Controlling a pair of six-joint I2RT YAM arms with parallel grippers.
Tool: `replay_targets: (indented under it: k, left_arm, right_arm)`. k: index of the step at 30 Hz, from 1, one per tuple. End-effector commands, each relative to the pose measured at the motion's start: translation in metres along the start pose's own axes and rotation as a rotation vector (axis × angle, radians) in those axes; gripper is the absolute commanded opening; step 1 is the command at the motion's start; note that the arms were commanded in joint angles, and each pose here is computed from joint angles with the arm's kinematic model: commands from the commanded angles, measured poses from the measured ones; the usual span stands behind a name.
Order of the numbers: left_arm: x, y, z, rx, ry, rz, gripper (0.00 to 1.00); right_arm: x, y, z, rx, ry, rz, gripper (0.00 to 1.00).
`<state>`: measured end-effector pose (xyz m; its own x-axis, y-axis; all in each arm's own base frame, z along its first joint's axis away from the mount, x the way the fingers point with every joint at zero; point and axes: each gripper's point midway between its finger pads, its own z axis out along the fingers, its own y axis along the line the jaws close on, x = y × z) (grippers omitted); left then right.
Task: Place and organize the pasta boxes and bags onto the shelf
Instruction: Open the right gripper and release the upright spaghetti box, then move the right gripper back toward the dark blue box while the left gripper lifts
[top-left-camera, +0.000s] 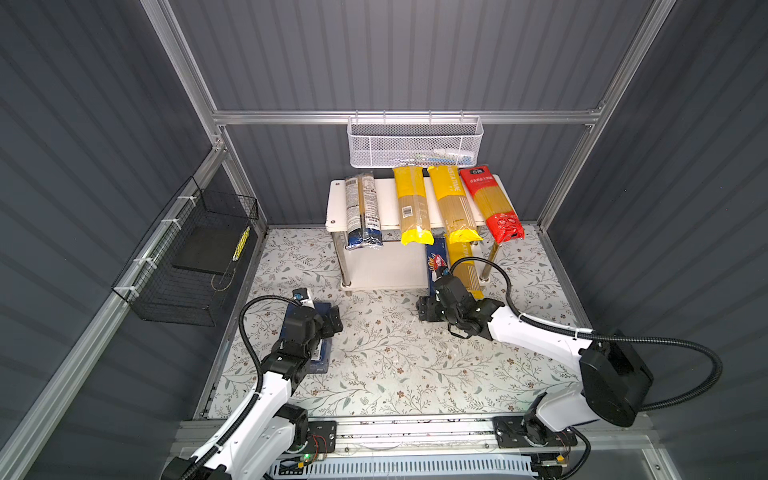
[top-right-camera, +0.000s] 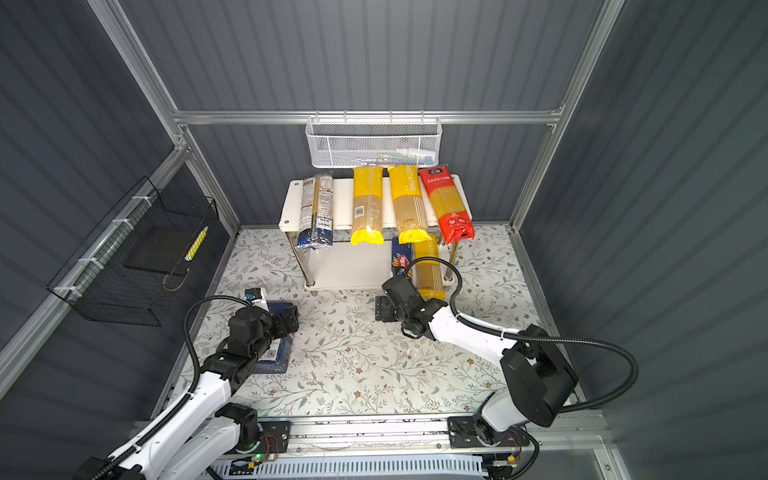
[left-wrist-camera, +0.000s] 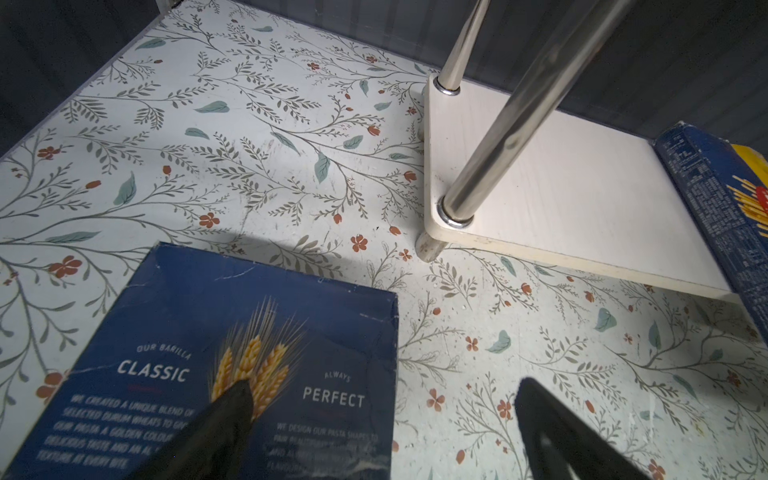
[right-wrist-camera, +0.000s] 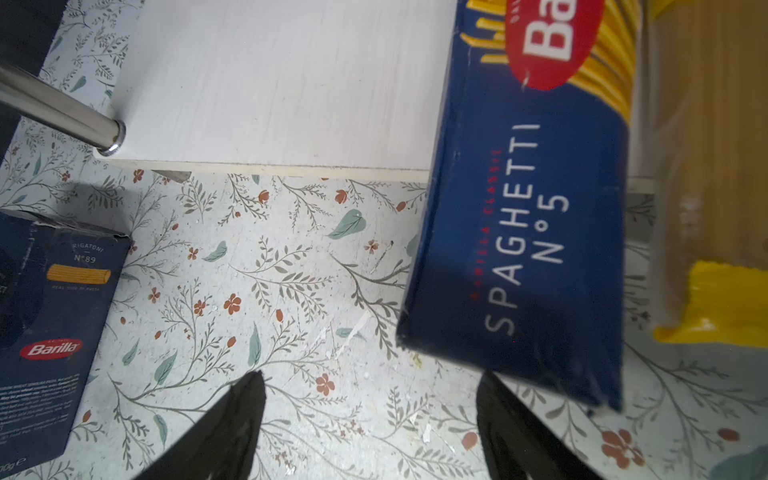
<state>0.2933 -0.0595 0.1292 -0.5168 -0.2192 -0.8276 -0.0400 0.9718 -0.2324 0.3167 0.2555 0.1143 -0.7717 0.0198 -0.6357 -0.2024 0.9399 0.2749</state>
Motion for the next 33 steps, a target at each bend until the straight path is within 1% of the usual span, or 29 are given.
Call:
replay_targets:
  k: [1, 12, 15, 18, 23, 28, 30, 33]
  left_arm:
    - [0.002, -0.001, 0.001, 0.002, 0.005, 0.018, 0.99]
    - [0.002, 0.000, 0.001, -0.002, 0.004, 0.014, 0.99]
    - [0.003, 0.000, 0.002, -0.002, 0.006, 0.014, 0.99]
    - [0.004, 0.001, 0.003, -0.002, 0.006, 0.011, 0.99]
    - [0.002, 0.001, 0.002, -0.009, 0.006, 0.008, 0.99]
    - [-0.004, 0.007, -0.006, -0.040, -0.023, 0.002, 0.99]
    - [-0.011, 0.010, -0.013, -0.056, -0.041, -0.012, 0.99]
    - [-0.029, 0.013, -0.030, -0.095, -0.043, -0.054, 0.99]
  right_arm:
    - [0.001, 0.004, 0.006, -0.012, -0.001, 0.020, 0.82]
    - [-0.005, -0.009, 0.018, 0.069, -0.004, 0.006, 0.84]
    - [-0.002, -0.006, 0.016, 0.056, 0.016, 0.007, 0.84]
    - [0.004, 0.001, 0.006, 0.046, 0.037, -0.021, 0.86]
    - [0.025, 0.018, -0.019, 0.044, 0.087, -0.103, 0.88]
    - [0.048, 0.043, -0.043, -0.016, 0.098, -0.109, 0.88]
    - [0.053, 0.056, -0.052, -0.047, 0.094, -0.115, 0.89]
    - [0.060, 0.068, -0.064, -0.074, 0.121, -0.144, 0.89]
